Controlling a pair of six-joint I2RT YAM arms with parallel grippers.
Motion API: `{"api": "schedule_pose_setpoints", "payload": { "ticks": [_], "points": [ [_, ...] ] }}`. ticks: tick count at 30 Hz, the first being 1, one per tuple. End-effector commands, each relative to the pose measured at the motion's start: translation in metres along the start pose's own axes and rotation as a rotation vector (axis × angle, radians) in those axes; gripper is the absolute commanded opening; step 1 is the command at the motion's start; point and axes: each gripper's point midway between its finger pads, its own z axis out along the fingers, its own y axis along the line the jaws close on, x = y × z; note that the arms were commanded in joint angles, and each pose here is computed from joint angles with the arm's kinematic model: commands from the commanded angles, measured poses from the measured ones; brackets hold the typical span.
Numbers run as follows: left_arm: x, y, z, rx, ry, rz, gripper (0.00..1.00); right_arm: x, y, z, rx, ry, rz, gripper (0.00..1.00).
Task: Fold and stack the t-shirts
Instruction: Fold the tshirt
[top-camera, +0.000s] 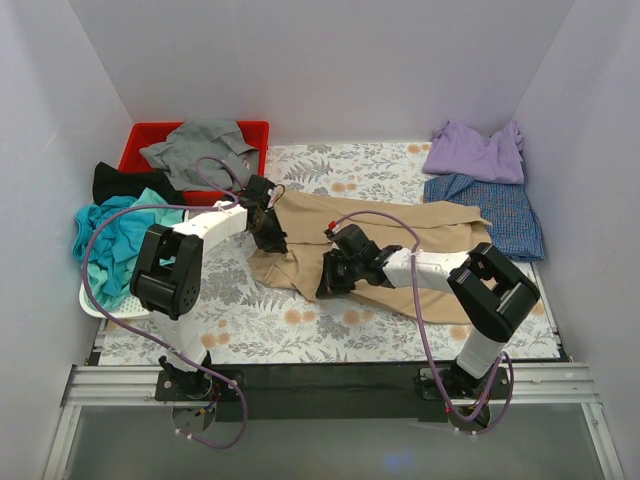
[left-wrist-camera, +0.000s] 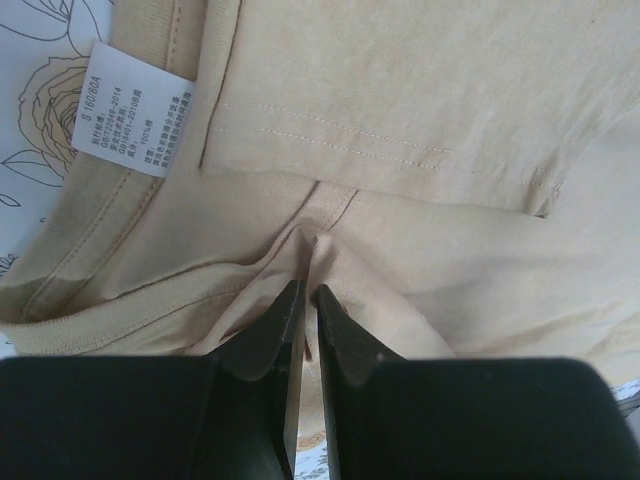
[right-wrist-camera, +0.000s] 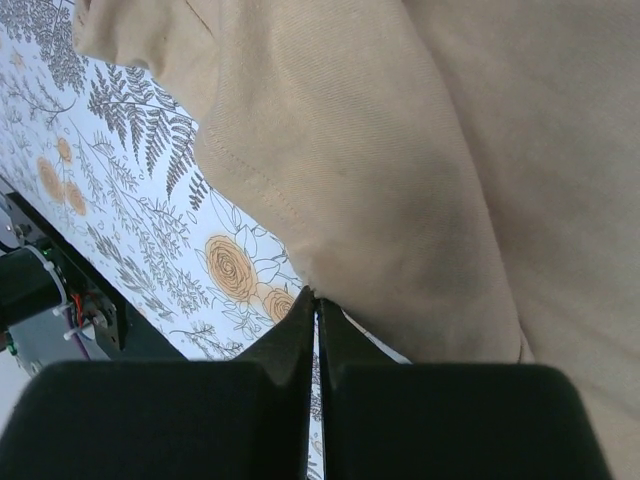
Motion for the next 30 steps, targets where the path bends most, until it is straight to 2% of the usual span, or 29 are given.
{"api": "schedule_pose_setpoints", "payload": {
  "ticks": [1, 9, 16, 25, 30],
  "points": [
    [-0.009, -0.001, -0.012, 0.012, -0.043, 0.01, 0.09, -0.017, 0.021, -0.01, -0.038, -0.057, -0.065, 0.01],
    [-0.015, 0.01, -0.018, -0.015, -0.058, -0.001, 0.08, -0.054, 0.027, -0.046, 0.051, -0.189, -0.142, 0.01],
    [-0.016, 0.018, -0.019, -0.036, -0.06, -0.013, 0.08, -0.085, 0.017, -0.046, 0.112, -0.245, -0.183, 0.01],
    [-0.001, 0.031, -0.018, -0.055, -0.039, -0.015, 0.08, -0.108, -0.06, -0.043, 0.407, -0.286, -0.111, 0.01],
    [0.007, 0.043, -0.019, -0.084, -0.037, -0.018, 0.08, -0.119, -0.091, -0.041, 0.507, -0.301, -0.079, 0.03]
  ]
}}
